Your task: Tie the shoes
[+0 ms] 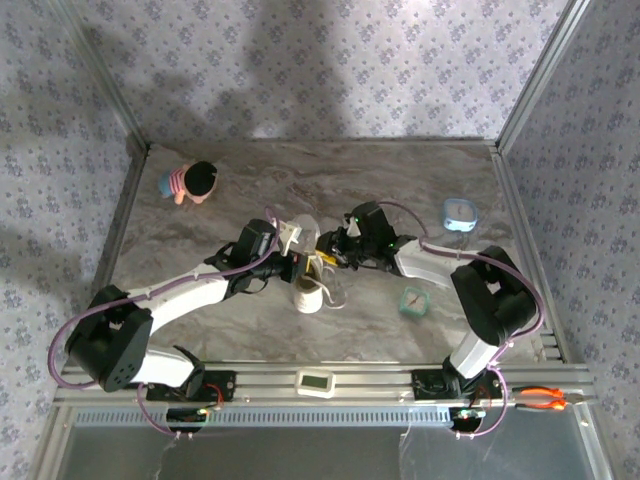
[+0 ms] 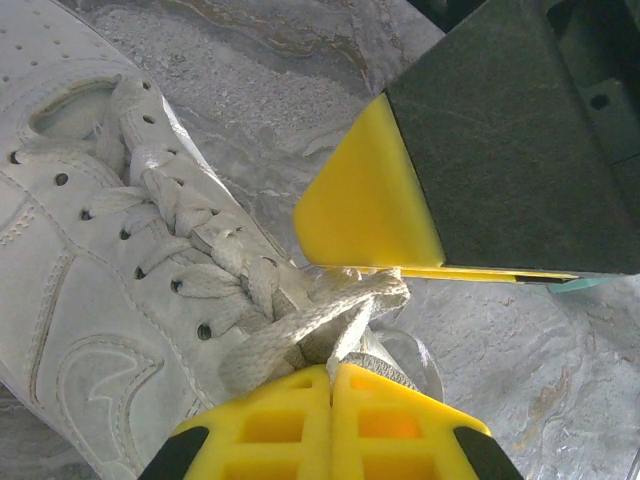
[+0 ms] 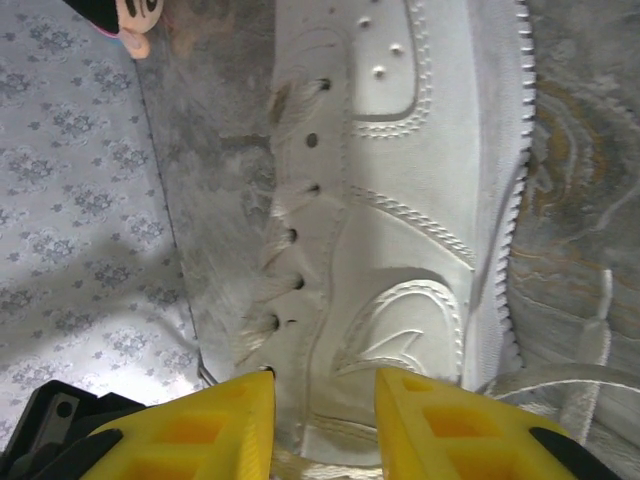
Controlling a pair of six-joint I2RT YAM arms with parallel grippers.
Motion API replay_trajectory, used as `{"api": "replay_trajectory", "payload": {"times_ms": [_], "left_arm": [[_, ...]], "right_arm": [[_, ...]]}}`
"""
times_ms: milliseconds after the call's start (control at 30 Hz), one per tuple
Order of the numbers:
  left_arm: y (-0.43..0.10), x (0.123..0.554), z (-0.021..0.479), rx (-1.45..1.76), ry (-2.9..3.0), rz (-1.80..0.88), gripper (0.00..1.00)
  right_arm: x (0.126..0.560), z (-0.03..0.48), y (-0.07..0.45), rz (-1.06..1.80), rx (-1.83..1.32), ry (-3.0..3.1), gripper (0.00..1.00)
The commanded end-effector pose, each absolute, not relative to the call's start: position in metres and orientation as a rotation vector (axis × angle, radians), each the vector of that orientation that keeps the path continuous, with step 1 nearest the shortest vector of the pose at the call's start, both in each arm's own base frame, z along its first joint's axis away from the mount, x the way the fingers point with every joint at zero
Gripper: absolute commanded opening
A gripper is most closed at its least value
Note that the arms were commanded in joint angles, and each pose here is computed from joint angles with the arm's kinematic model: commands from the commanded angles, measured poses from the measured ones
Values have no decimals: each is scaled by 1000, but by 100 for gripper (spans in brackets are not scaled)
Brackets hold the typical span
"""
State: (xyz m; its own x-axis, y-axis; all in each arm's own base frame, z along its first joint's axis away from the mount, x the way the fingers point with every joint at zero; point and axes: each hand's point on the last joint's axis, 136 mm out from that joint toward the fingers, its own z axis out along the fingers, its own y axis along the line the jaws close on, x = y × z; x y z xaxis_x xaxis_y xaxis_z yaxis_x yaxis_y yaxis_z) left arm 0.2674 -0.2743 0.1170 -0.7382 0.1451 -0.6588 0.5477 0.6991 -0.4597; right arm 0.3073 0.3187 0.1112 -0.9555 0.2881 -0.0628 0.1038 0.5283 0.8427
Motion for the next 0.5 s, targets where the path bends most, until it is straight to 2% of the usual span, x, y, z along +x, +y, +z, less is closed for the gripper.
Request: {"api": "replay_trajectory", "payload": {"times_ms": [0,67,167,333,400,467], "left_arm": [[-276,277,118,502,2283,-854,0],[-276,277,118,503,2284,-852,0],[-276,276,119,510,2285,-850,0],[-272,272,125,532,2274,-838,8],[-270,270,129,543,2267,-834,15],[-269,267,137,559,2249,-836,28]], "right_arm": [[311,125,330,1446,315,2544,25],[312,128,330,1436,295,2540,13],[312,130,329,1400,242,2538,0],[315,141,324,1290,104,2529,0],[317,149,323,1248,45,2516,0],[319,157,321,1198,-6,2505,0]]}}
